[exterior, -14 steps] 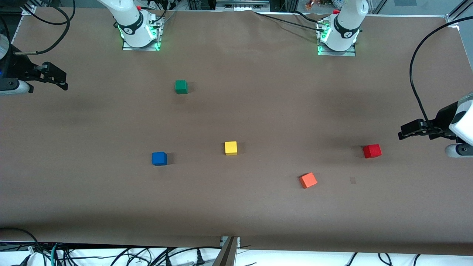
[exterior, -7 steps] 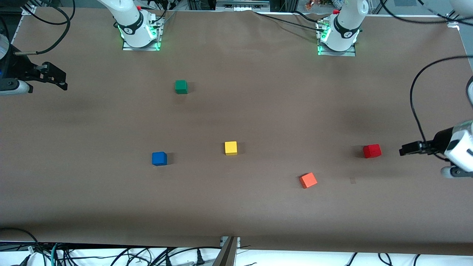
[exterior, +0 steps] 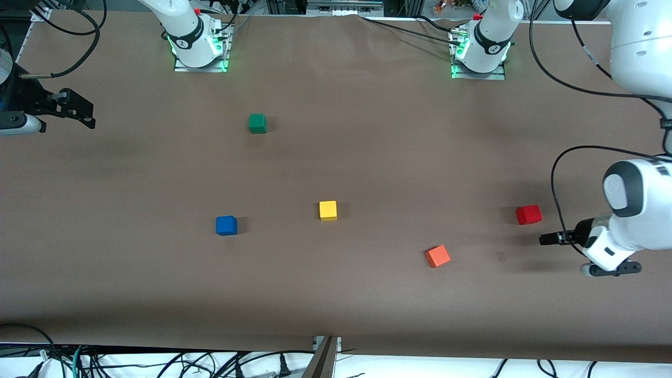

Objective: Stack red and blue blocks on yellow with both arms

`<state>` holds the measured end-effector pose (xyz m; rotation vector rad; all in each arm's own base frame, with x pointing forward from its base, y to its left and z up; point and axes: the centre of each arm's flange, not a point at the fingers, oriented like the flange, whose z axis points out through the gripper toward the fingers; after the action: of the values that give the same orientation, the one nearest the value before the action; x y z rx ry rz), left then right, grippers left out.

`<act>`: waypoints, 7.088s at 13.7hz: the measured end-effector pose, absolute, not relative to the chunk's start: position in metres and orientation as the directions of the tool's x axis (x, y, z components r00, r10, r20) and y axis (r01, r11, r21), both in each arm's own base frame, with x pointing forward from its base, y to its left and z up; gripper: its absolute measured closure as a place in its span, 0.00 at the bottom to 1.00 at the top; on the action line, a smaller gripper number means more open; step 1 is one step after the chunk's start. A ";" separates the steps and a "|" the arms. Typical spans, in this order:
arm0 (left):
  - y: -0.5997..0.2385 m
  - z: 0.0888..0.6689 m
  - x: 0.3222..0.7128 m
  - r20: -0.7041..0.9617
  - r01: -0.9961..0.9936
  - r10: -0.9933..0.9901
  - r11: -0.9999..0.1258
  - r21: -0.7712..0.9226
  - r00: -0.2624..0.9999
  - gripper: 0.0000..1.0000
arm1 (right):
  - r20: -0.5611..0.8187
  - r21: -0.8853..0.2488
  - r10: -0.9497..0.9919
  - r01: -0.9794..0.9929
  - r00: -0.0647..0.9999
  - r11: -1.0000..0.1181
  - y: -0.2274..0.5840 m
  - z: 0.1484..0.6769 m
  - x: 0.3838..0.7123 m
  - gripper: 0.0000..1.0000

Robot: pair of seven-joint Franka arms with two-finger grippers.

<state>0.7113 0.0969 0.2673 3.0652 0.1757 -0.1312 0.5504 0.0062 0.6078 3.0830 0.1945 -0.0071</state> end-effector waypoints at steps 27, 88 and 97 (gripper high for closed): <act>0.080 0.200 0.625 -0.173 0.005 0.005 -1.000 0.000 0.985 0.22 | 0.034 0.060 0.159 0.156 0.987 -0.986 0.010 0.617 0.560 0.00; -0.515 0.266 0.590 -0.058 0.164 0.159 -0.984 0.075 0.985 0.44 | 0.019 -0.064 -0.008 -0.006 1.000 -0.998 -0.065 0.574 0.603 0.00; -0.525 0.263 0.595 -0.050 0.185 0.181 -0.977 0.104 0.982 0.44 | -0.222 -0.072 0.081 0.066 0.972 -0.995 -0.015 0.473 0.623 0.00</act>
<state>0.5948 -0.5253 0.2632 3.0197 0.2801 -0.0613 0.6230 -0.0152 0.4727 3.1830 0.1190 -0.3630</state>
